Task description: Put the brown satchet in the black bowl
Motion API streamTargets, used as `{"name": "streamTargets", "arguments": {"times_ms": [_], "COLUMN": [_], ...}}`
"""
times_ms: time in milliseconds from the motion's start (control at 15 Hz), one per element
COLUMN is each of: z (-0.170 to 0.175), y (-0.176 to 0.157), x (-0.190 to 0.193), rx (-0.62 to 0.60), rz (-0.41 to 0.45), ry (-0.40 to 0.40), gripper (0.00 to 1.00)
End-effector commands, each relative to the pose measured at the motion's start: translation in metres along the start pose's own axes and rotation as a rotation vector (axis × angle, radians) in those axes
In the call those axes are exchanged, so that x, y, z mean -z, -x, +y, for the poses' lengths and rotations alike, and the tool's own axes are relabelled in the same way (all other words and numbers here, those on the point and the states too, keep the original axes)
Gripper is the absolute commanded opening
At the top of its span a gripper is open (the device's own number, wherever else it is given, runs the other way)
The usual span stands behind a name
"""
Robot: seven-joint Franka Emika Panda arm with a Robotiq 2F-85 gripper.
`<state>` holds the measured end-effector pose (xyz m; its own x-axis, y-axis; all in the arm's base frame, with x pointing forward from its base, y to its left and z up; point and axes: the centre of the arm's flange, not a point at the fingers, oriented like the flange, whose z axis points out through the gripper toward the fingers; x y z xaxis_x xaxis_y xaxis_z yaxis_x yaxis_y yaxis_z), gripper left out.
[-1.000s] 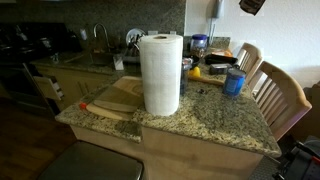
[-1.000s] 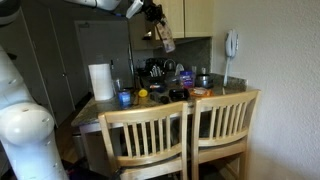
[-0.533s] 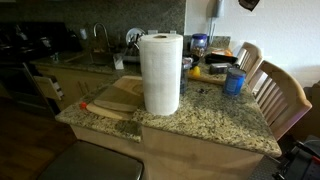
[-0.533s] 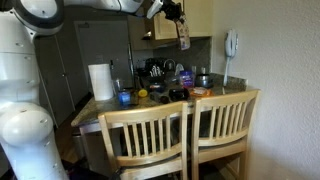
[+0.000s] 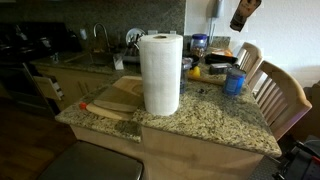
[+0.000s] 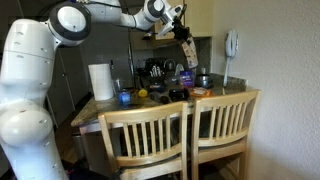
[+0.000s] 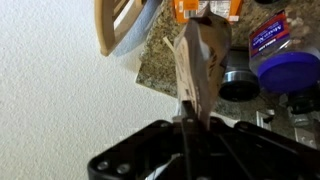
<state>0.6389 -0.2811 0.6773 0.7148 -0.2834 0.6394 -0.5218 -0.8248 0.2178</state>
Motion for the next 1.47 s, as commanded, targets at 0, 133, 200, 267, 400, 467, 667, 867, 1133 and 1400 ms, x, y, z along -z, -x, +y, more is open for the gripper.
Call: {"name": "streamTargets", "arguments": {"times_ms": [0, 133, 200, 267, 400, 467, 667, 867, 1133, 1400], "z": [-0.008, -0.011, -0.012, -0.012, -0.013, -0.012, -0.004, 0.005, 0.016, 0.014], "y": [0.037, 0.060, 0.070, 0.078, 0.089, 0.092, 0.093, 0.077, 0.071, 0.070], "x": [-0.037, -0.055, -0.062, -0.069, -0.076, -0.079, -0.070, -0.047, -0.034, -0.030], "rx": [0.025, 0.028, 0.027, 0.027, 0.027, 0.022, -0.015, -0.035, -0.043, -0.075], "rz": [-0.054, -0.095, -0.114, -0.129, -0.149, -0.150, -0.061, 0.084, 0.172, 0.199], "ry": [-0.039, -0.045, -0.049, -0.049, -0.041, -0.024, 0.104, 0.202, 0.265, 0.253], "gripper": [0.01, 0.01, 0.01, 0.01, 0.01, 0.01, 0.01, 0.01, 0.01, 0.01]}}
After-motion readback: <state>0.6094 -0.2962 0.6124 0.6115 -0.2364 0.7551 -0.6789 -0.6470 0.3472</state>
